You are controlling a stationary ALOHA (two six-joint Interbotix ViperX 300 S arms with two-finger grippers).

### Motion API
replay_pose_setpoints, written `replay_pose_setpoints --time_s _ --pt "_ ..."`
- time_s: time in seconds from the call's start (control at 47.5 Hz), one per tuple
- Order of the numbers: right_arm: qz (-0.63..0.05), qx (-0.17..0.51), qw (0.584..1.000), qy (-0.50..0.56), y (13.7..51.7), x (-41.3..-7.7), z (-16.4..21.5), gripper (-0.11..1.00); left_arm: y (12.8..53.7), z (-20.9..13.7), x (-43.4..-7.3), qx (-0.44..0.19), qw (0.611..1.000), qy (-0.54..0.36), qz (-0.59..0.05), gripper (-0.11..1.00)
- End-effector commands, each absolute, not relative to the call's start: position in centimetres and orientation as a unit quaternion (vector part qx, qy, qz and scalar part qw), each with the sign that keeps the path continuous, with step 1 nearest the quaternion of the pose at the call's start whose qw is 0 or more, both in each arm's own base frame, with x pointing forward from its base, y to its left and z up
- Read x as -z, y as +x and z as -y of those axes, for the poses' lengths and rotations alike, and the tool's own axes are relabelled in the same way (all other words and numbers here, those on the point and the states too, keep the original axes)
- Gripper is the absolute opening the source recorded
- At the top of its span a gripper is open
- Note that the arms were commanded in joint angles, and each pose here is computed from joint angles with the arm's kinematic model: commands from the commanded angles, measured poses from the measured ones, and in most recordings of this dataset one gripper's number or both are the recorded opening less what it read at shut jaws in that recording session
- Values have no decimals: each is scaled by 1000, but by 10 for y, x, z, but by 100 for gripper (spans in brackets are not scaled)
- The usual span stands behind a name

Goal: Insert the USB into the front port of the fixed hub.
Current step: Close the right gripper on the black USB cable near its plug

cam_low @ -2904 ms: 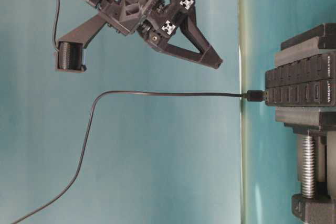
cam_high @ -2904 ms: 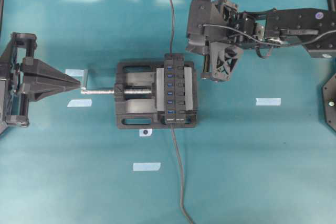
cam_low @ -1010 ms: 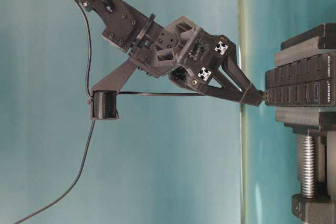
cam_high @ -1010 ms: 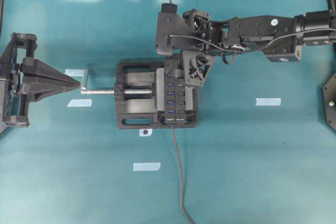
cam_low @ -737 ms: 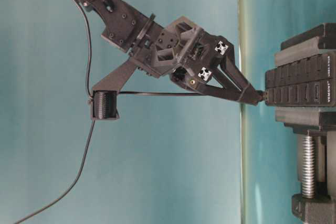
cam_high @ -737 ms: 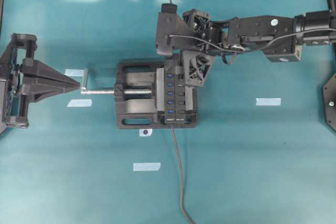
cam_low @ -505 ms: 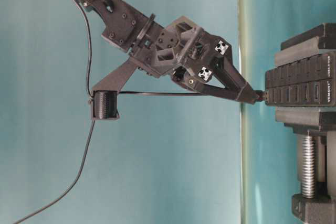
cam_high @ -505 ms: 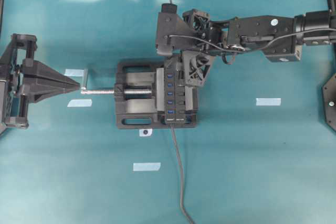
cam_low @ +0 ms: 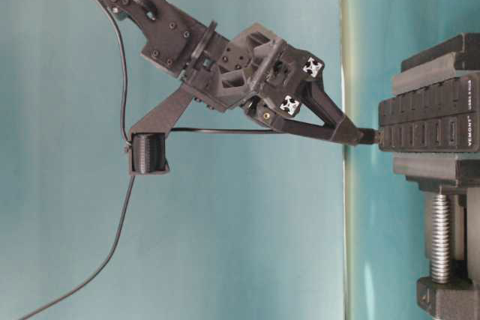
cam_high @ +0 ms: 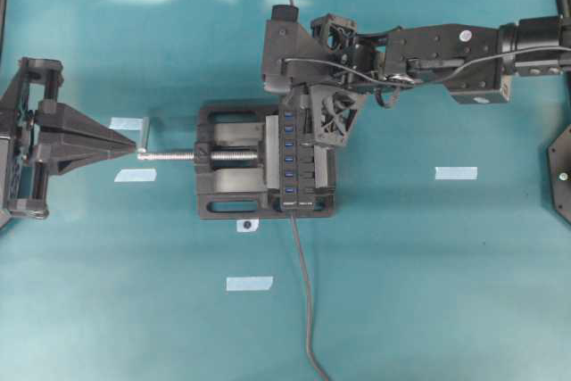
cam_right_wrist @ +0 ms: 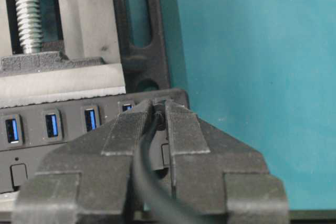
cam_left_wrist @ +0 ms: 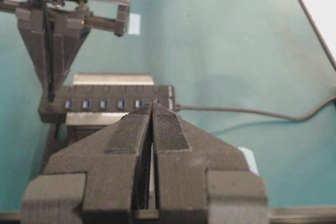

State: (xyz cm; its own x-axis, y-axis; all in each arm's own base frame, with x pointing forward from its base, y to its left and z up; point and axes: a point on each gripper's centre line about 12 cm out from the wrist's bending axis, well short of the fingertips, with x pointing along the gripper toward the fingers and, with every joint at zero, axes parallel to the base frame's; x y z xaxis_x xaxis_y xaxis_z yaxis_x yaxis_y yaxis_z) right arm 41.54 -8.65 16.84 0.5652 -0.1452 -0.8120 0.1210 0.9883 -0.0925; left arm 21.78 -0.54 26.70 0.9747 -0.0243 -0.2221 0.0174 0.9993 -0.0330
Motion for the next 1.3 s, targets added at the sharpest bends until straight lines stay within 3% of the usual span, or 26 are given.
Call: replay_pose_setpoints --time_s 0.0,0.253,0.715,1.284 --pt "-440 72 895 -21 422 -184 84 9 220 6 -272 11 994 -16 -105 0" --pt "-438 71 896 -20 423 -186 83 9 219 6 -273 11 994 -16 -104 0" --pt "-455 67 888 -20 425 -219 75 9 219 6 -274 11 995 -15 -101 0" --pt "-437 38 899 -12 425 -248 33 9 219 6 -273 11 995 -15 -102 0"
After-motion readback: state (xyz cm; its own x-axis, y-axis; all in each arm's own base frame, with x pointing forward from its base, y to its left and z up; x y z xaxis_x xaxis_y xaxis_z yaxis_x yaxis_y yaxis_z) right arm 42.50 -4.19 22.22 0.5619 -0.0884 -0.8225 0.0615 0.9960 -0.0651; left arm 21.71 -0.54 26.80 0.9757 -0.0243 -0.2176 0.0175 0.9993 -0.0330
